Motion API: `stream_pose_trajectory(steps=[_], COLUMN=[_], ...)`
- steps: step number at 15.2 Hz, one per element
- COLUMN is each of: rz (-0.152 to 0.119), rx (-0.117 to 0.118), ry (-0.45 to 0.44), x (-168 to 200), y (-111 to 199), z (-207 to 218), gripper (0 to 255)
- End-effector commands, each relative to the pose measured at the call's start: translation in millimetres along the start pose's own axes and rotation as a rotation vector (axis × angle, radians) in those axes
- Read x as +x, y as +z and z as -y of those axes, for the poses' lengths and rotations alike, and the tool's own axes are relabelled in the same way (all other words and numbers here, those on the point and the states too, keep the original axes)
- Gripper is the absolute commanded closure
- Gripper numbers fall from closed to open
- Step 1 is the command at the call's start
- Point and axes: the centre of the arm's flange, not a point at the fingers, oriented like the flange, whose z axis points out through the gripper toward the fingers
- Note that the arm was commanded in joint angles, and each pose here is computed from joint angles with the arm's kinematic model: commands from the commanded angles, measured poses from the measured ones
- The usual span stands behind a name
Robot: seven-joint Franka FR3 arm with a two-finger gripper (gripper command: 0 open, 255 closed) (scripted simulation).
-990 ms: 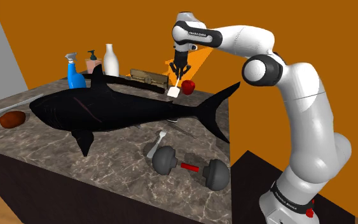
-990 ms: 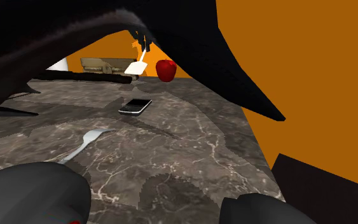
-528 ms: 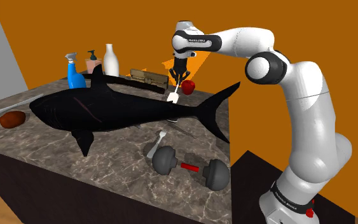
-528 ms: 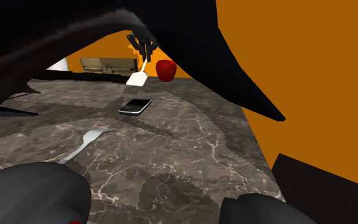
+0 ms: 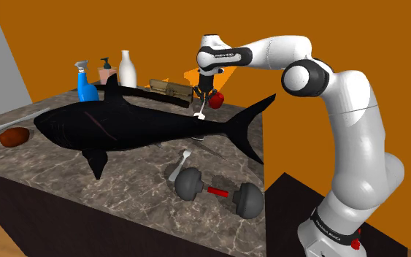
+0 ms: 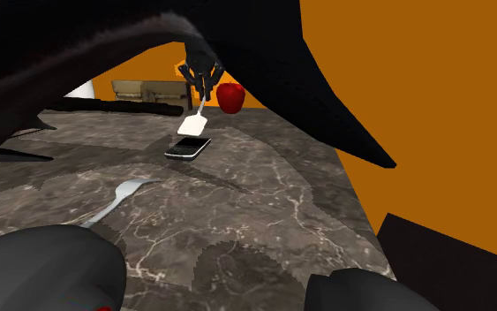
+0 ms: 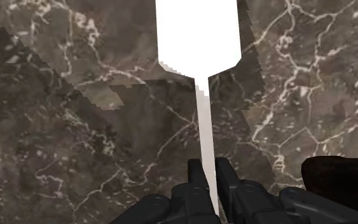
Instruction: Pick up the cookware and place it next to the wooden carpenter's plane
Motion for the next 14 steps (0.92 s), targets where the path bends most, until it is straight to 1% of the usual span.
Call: stream_pose_trajectory(steps=[1, 8, 14], rz=[0.0, 0.0, 0.0], rx=[0.001, 0.001, 0.001], ry=[0.0, 0.0, 0.0], x=[-1.5, -4.0, -4.0], y=[10.6, 48.1, 48.1], z=[0.4, 0.4, 0.4], gripper=[255, 255, 255])
